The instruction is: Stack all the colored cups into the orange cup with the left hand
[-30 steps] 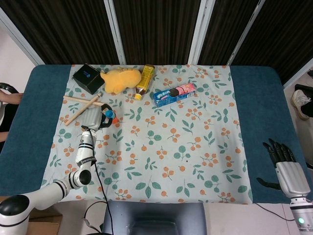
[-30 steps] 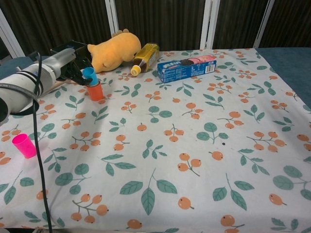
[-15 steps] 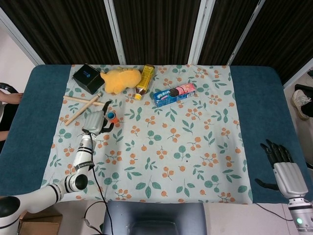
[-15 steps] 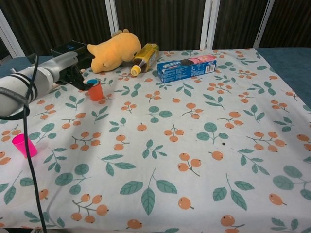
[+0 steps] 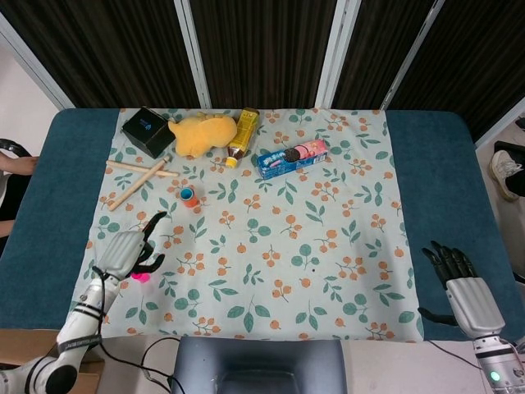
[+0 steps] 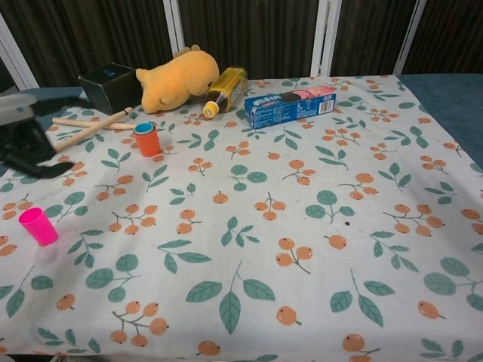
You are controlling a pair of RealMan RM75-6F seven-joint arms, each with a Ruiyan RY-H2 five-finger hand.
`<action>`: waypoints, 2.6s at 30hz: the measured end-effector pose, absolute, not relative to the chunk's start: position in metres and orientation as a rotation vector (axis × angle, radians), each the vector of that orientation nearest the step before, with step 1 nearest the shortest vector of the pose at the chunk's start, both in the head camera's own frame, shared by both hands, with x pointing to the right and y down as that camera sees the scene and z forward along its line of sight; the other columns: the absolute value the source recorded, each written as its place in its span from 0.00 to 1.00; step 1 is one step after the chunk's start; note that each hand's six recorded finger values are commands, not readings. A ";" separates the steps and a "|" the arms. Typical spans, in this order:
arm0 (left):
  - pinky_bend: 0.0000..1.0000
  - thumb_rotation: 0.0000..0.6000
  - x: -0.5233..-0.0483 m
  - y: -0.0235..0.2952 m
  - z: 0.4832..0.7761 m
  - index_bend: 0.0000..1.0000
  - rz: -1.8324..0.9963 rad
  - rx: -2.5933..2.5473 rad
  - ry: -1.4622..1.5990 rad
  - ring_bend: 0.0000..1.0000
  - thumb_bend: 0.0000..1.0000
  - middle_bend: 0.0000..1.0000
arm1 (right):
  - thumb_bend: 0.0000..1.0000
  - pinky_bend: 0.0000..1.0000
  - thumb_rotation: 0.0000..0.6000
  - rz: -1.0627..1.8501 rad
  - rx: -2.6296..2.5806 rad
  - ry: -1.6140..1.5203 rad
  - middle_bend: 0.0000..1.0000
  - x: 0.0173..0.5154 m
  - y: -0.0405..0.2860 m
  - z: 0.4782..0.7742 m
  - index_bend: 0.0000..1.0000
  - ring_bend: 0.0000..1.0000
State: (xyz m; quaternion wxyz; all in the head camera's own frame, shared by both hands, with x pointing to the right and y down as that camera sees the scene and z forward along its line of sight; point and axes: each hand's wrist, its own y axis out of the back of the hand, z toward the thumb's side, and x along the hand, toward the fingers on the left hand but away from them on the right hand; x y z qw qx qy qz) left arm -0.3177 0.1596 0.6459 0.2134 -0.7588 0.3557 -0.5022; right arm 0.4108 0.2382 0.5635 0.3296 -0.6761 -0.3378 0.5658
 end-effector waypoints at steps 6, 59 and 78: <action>1.00 1.00 -0.360 0.206 0.642 0.12 -1.485 -2.069 0.992 1.00 0.38 1.00 | 0.13 0.00 1.00 1.461 -1.792 -0.866 0.00 0.406 0.242 0.564 0.00 0.00; 1.00 1.00 -0.368 0.185 0.699 0.61 -1.510 -2.129 1.295 1.00 0.38 1.00 | 0.13 0.00 1.00 1.467 -1.788 -0.865 0.00 0.408 0.245 0.563 0.00 0.00; 1.00 1.00 -0.260 0.048 0.716 0.62 -1.331 -2.088 1.450 1.00 0.38 1.00 | 0.13 0.00 1.00 1.508 -1.742 -0.924 0.00 0.421 0.233 0.563 0.00 0.00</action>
